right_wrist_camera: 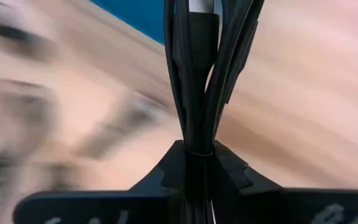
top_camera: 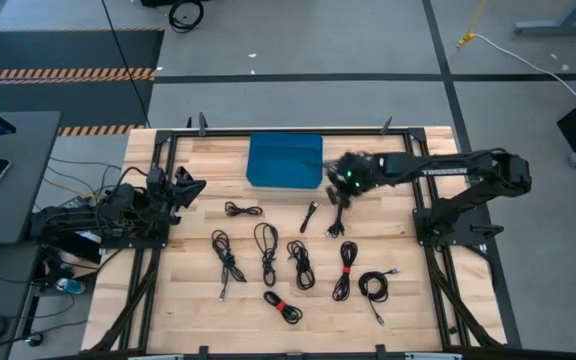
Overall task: Pick and place USB-C Cables
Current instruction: Put the black charger cable into the blue bin
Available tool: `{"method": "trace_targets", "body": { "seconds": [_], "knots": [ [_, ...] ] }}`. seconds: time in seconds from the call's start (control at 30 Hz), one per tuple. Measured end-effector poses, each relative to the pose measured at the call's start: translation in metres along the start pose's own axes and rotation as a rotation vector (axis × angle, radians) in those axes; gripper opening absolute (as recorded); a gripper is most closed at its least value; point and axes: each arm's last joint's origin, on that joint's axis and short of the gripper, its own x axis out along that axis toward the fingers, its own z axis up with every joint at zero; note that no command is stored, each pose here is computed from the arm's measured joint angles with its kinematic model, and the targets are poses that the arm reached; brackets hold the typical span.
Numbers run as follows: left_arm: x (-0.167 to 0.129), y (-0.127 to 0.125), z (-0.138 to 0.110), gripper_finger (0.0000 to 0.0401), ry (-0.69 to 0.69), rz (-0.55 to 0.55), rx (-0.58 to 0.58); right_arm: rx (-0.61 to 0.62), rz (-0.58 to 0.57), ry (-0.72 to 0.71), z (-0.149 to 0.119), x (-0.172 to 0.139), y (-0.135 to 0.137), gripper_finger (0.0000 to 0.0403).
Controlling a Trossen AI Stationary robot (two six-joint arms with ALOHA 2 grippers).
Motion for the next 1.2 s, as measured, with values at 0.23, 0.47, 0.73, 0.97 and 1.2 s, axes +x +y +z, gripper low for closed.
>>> {"method": "trace_targets", "body": {
  "seconds": [0.23, 0.47, 0.73, 0.97, 1.2],
  "knots": [
    [0.000, 0.001, 0.002, 0.0039, -0.035, 0.048, 0.000, -0.371, 0.245, -0.227, 0.075, -0.066, 0.047, 0.0044],
    [0.000, 0.002, 0.002, 0.0039, -0.040, 0.063, 0.003, -0.624, 0.375, -0.139, 0.130, -0.061, 0.041, 0.0044],
    [0.000, 0.002, 0.002, 0.0039, -0.040, 0.063, 0.002, -0.701, 0.325, 0.142, 0.149, 0.016, 0.015, 0.0044],
    [0.000, 0.001, 0.002, 0.0039, -0.040, 0.063, 0.002, -0.729, 0.326, 0.219, 0.147, 0.069, 0.012, 0.0044],
    [0.000, 0.002, 0.002, 0.0039, -0.040, 0.063, 0.002, -0.773, 0.321, 0.159, 0.149, 0.096, 0.018, 0.0044]
  ]
}}
